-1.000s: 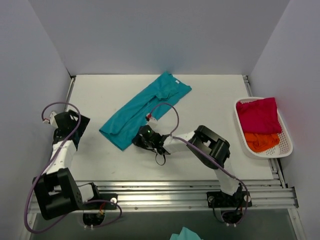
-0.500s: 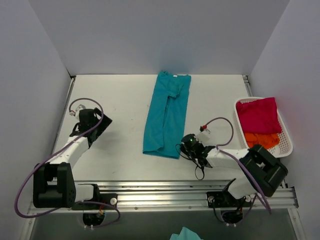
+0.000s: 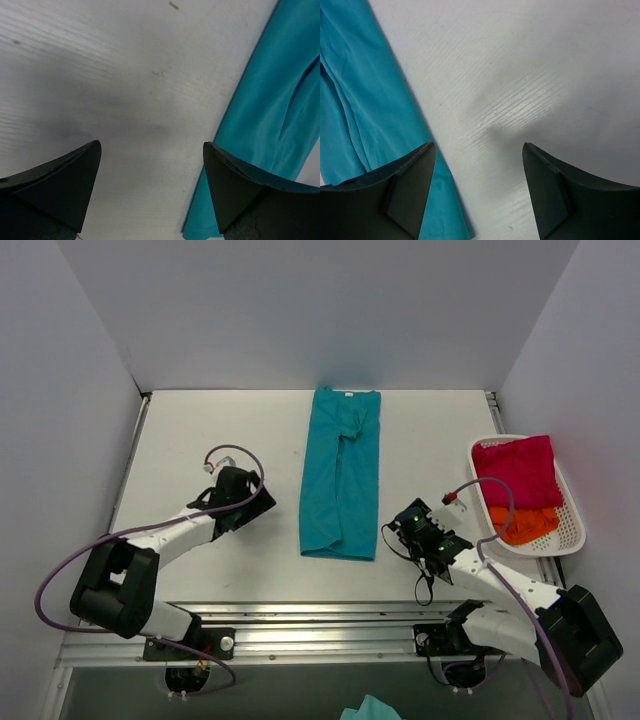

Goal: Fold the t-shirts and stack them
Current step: Rotate the tshirt 90 degrees

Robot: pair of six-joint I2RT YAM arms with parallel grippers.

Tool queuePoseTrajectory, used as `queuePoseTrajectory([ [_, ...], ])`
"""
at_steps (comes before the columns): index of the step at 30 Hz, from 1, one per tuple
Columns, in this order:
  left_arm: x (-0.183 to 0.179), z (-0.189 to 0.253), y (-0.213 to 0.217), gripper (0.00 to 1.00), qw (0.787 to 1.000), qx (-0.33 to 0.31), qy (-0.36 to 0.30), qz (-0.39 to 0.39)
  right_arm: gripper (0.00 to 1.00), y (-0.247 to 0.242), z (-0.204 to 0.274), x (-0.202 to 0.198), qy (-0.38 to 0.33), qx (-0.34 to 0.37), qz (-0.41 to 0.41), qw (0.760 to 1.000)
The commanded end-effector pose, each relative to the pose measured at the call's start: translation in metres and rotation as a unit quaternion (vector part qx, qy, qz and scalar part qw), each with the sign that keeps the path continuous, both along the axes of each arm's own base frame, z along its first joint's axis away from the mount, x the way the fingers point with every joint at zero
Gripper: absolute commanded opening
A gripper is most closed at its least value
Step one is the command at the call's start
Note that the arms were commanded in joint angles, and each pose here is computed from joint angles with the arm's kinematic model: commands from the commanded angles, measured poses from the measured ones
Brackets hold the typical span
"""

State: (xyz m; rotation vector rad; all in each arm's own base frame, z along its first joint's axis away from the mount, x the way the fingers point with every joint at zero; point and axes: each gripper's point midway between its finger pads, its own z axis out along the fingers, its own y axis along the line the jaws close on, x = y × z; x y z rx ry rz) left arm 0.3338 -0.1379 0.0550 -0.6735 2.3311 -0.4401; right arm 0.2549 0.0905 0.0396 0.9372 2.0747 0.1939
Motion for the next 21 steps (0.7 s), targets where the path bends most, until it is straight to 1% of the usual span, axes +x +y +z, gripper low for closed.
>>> queuePoseTrajectory([
  [1,-0.014,0.016,-0.041,0.92,0.999,-0.017,-0.021,-0.042,0.66,-0.011,0.009,-0.007,0.003,-0.034,0.009,0.999],
  [4,-0.043,0.007,-0.059,0.92,0.997,-0.02,0.001,-0.08,0.65,0.005,0.001,-0.017,0.005,0.0,0.053,0.999],
  [5,-0.056,0.006,-0.073,0.92,0.994,-0.023,0.001,-0.105,0.63,0.013,0.002,-0.017,-0.005,0.018,0.065,0.998],
  [6,-0.068,-0.001,-0.075,0.92,0.993,-0.02,0.01,-0.114,0.62,0.022,-0.001,-0.021,-0.001,0.036,0.084,0.996],
  [7,-0.076,-0.005,-0.076,0.92,0.993,-0.017,0.016,-0.119,0.61,0.032,0.002,-0.02,-0.015,0.055,0.096,0.994],
  [8,-0.084,-0.006,-0.082,0.92,0.991,-0.022,0.018,-0.133,0.59,0.04,-0.006,-0.028,-0.011,0.063,0.113,0.992],
  [10,-0.096,-0.019,-0.08,0.92,0.989,-0.019,0.033,-0.144,0.59,0.054,-0.004,-0.029,-0.023,0.076,0.127,0.989],
  [11,-0.099,-0.021,-0.083,0.92,0.988,-0.026,0.035,-0.151,0.58,0.063,-0.009,-0.036,-0.016,0.073,0.144,0.987],
  [14,-0.105,-0.033,-0.084,0.91,0.985,-0.029,0.042,-0.162,0.56,0.081,-0.015,-0.037,-0.01,0.066,0.162,0.985],
  [15,-0.101,-0.031,-0.089,0.91,0.985,-0.038,0.029,-0.166,0.56,0.091,-0.011,-0.033,-0.015,0.074,0.17,0.983],
  [16,-0.101,-0.038,-0.089,0.91,0.984,-0.035,0.035,-0.169,0.54,0.093,-0.022,-0.034,-0.001,0.063,0.173,0.983],
  [18,-0.102,-0.045,-0.094,0.91,0.983,-0.039,0.043,-0.177,0.52,0.101,-0.024,-0.03,0.0,0.066,0.178,0.982],
  [19,-0.098,-0.043,-0.101,0.91,0.981,-0.048,0.035,-0.183,0.5,0.102,-0.032,-0.03,0.009,0.06,0.179,0.982],
  [20,-0.098,-0.052,-0.102,0.91,0.981,-0.046,0.044,-0.185,0.48,0.104,-0.034,-0.03,0.011,0.06,0.181,0.982],
  [21,-0.102,-0.054,-0.11,0.91,0.976,-0.064,0.054,-0.2,0.47,0.106,-0.033,-0.028,0.009,0.062,0.181,0.981],
])
